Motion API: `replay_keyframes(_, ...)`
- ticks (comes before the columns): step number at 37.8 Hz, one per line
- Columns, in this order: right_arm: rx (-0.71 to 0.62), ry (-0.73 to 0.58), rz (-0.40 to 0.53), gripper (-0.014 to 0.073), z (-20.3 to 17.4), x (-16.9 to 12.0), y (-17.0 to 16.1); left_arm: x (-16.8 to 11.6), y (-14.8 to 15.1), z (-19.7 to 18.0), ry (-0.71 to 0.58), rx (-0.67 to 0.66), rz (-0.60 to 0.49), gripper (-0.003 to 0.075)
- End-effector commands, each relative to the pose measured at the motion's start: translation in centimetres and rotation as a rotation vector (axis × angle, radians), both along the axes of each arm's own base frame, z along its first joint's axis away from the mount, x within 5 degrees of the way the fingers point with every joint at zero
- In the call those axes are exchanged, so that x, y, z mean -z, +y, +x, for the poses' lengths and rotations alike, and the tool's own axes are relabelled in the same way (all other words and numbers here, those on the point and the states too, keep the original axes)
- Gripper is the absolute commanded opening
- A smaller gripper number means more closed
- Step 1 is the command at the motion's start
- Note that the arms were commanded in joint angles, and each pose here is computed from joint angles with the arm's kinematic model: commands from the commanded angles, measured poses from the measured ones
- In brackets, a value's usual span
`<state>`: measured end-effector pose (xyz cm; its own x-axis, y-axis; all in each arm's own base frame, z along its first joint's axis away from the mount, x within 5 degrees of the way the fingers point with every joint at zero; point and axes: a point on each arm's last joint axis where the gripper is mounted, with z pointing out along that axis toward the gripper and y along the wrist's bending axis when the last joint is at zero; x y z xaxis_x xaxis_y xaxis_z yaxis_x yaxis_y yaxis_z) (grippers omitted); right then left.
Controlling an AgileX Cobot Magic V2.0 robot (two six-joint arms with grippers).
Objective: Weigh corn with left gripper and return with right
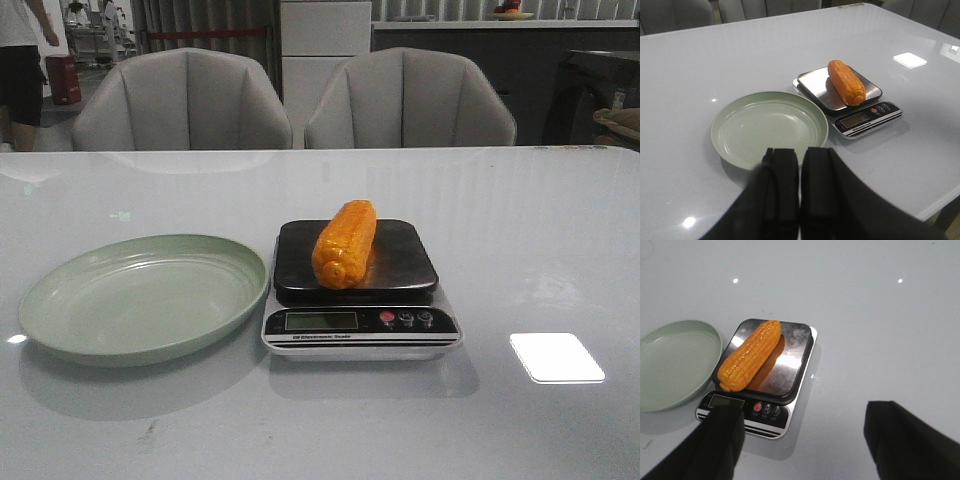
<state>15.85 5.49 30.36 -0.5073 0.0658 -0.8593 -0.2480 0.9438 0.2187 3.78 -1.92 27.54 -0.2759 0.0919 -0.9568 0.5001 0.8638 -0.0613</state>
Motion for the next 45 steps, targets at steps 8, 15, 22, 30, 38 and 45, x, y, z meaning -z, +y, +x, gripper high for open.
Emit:
replay_keyframes(8, -0.137, 0.112, 0.038, 0.0602, 5.6, -3.7, 5.2, -1.4, -0.1, 0.1, -0.078, 0.004, -0.045, 0.0113)
replay_keyframes(15, -0.187, 0.246, 0.024, 0.0602, 9.6, -4.2, 9.3, -1.4, -0.1, 0.1, -0.078, 0.004, -0.045, 0.0113)
replay_keyframes(22, -0.102, 0.347, 0.0, 0.0602, 13.0, -2.9, 12.0, -1.4, -0.1, 0.1, -0.078, 0.004, -0.045, 0.0113)
replay_keyframes(30, 0.01, 0.472, -0.015, 0.0602, 15.9, -0.4, 14.9, -1.4, -0.1, 0.1, -0.075, 0.004, -0.043, 0.0113)
replay_keyframes(38, 0.071, 0.577, 0.001, 0.0601, 18.0, 2.2, 17.7, -1.4, -0.1, 0.1, -0.075, 0.004, -0.043, 0.0113)
replay_keyframes(45, 0.124, 0.682, -0.076, 0.06, 19.5, 4.9, 18.7, -1.4, -0.1, 0.1, -0.075, 0.004, -0.043, 0.0113)
